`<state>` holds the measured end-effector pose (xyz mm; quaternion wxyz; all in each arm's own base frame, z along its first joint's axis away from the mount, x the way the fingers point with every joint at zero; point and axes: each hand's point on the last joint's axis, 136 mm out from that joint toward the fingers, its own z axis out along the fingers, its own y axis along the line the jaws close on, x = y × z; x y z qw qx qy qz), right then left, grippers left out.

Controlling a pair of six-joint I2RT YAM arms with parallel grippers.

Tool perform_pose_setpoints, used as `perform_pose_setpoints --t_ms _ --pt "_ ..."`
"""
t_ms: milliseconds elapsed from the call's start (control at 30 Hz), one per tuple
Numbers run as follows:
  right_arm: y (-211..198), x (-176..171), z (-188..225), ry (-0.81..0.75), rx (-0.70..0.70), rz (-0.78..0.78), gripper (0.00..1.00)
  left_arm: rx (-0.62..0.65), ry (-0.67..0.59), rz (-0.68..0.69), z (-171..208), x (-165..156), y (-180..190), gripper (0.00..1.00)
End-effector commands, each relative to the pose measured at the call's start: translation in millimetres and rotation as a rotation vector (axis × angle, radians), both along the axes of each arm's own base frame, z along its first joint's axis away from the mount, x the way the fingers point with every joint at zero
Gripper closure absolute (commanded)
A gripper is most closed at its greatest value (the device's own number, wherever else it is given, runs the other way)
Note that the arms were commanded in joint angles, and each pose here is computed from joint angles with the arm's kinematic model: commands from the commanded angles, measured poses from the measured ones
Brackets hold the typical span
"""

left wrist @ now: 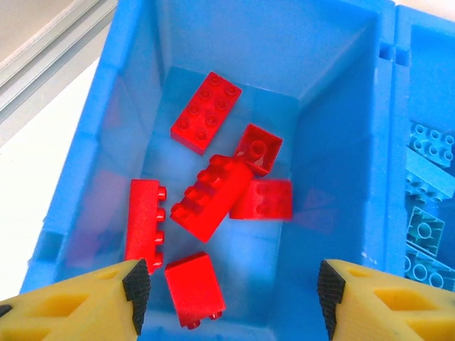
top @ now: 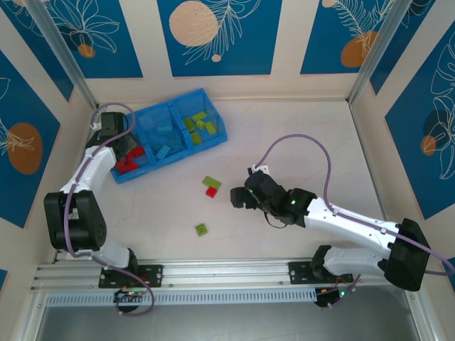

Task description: Sort the legos into containers by color

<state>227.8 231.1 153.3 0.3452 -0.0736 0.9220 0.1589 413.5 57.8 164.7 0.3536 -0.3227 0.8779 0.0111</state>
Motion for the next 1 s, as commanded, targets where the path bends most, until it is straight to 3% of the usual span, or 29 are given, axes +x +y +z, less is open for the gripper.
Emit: perform_pose_setpoints --t_ms 0,133,300,400,467,600,733,967 --pt "17 15 16 -0.043 0.025 0.038 0.11 -0.002 -0.061 -0.026 38 -20 -12 0.35" --pt "45 27 4 0.011 0.005 0.135 0.11 0.018 -0.138 -0.224 79 -52 -67 0.35" --pt "83 53 -23 0.044 -0.126 0.26 0.12 0.005 -0.176 -0.678 108 -117 -170 0.35" --pt "109 69 -38 0.057 -0.165 0.342 0.11 -0.028 -0.157 -0.96 108 -162 -207 0.26" --pt "119 81 -50 0.079 -0.175 0.371 0.12 -0.025 -0.153 -1.073 111 -185 -211 0.22" --pt "134 104 -77 0.13 -0.229 0.418 0.12 0.095 -0.156 -1.13 108 -201 -195 0.16" --pt "140 117 -97 0.153 -0.295 0.427 0.13 0.126 -0.191 -1.157 91 -201 -195 0.19" --pt "133 113 -122 0.216 -0.355 0.434 0.27 0.142 -0.212 -1.186 85 -203 -196 0.03"
